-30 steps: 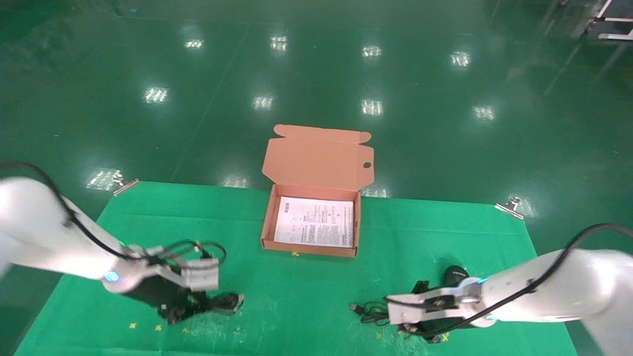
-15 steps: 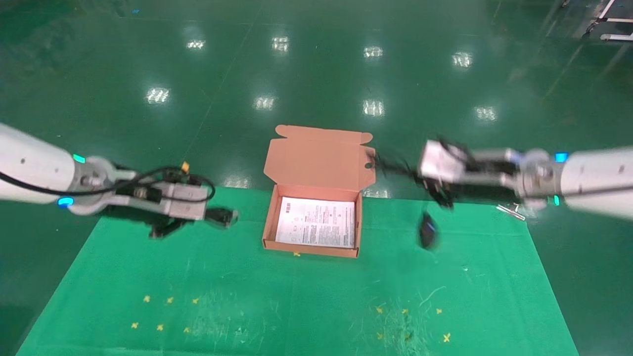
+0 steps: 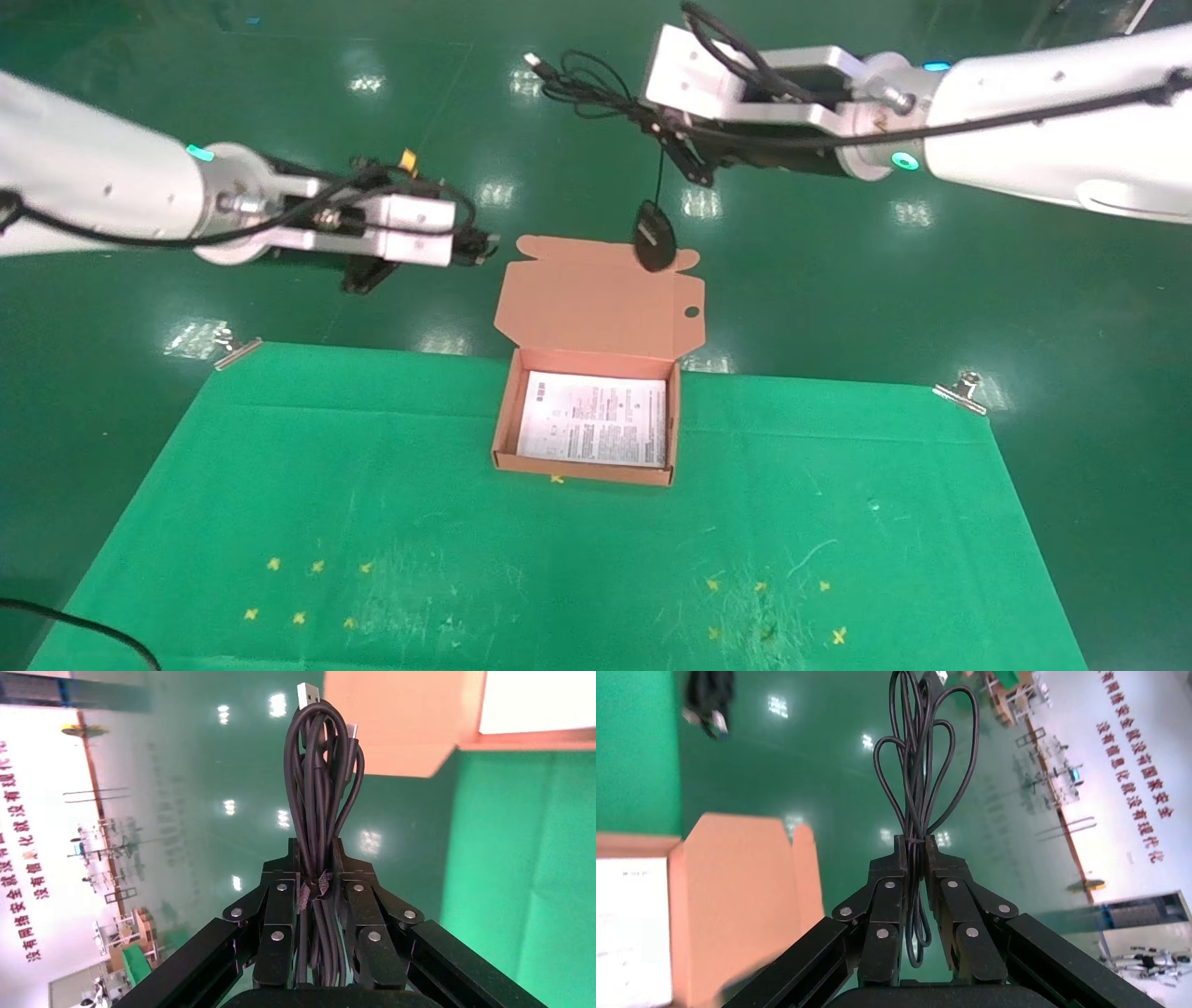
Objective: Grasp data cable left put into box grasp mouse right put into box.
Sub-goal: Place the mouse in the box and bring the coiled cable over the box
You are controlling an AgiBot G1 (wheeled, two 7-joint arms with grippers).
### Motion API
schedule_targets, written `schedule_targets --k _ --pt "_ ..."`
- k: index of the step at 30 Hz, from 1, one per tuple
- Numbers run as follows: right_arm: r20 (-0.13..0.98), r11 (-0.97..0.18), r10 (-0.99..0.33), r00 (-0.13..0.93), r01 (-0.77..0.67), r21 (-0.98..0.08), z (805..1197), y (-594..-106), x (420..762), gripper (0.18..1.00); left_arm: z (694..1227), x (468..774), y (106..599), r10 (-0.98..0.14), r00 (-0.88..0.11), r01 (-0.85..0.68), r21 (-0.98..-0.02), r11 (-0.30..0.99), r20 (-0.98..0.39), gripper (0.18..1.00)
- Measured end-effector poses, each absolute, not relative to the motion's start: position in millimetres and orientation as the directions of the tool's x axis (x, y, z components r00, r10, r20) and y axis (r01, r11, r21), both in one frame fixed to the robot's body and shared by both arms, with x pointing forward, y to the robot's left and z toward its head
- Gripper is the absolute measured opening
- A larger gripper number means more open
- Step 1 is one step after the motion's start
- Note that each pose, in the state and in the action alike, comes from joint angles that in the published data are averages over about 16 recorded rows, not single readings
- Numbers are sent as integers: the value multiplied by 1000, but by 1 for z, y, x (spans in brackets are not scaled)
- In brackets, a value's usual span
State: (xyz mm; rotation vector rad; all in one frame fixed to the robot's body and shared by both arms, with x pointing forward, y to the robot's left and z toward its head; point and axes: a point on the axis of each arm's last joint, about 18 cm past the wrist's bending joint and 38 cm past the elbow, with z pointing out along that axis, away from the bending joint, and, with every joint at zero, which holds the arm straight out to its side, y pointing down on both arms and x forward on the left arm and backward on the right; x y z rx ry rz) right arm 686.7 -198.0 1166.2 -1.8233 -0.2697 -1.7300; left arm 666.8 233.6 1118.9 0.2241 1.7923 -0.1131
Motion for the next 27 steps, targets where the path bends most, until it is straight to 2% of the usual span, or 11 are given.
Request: schedule_targets --k 13,27 --pt "970 -785 -224 97 572 -238 1187 -171 692 219 1151 670 229 70 -148 217 37 975 -986 259" --pt "975 -794 -186 125 565 -224 1167 -163 704 219 1137 671 242 72 -190 180 37 983 -979 259"
